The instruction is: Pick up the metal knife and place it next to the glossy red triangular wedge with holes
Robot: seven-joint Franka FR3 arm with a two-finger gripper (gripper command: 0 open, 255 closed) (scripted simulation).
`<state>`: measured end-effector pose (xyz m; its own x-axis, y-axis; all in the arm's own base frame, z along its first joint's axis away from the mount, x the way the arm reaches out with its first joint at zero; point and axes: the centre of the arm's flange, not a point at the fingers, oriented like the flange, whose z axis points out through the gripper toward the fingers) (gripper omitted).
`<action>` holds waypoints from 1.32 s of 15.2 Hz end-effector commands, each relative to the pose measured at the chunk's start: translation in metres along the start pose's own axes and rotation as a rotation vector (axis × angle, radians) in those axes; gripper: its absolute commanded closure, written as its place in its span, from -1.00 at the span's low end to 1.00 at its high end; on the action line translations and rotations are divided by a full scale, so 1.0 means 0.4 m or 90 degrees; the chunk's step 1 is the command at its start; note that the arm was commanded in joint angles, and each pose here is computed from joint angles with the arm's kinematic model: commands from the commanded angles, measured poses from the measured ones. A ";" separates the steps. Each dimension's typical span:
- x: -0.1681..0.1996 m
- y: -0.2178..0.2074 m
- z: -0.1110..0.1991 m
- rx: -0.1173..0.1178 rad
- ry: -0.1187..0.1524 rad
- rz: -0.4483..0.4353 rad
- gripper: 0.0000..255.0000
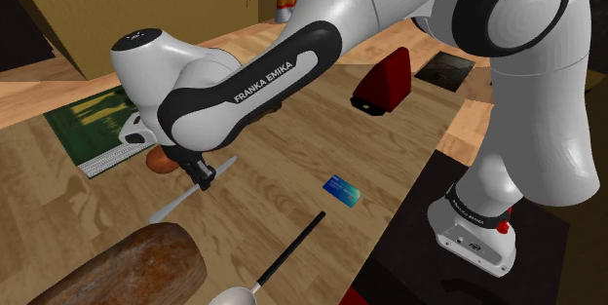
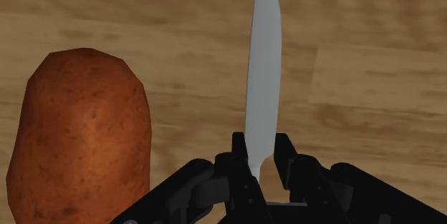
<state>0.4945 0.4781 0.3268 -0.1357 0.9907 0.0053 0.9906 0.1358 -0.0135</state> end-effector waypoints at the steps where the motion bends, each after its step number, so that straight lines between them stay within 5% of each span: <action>1: 0.000 0.000 0.000 0.000 0.000 0.000 1.00; 5: 0.000 0.000 0.000 0.000 0.000 0.000 1.00; 20: 0.001 -0.003 -0.198 0.000 0.000 0.000 1.00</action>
<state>0.4941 0.4782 0.4009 -0.1358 0.9907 0.0057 0.9906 0.1358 -0.0131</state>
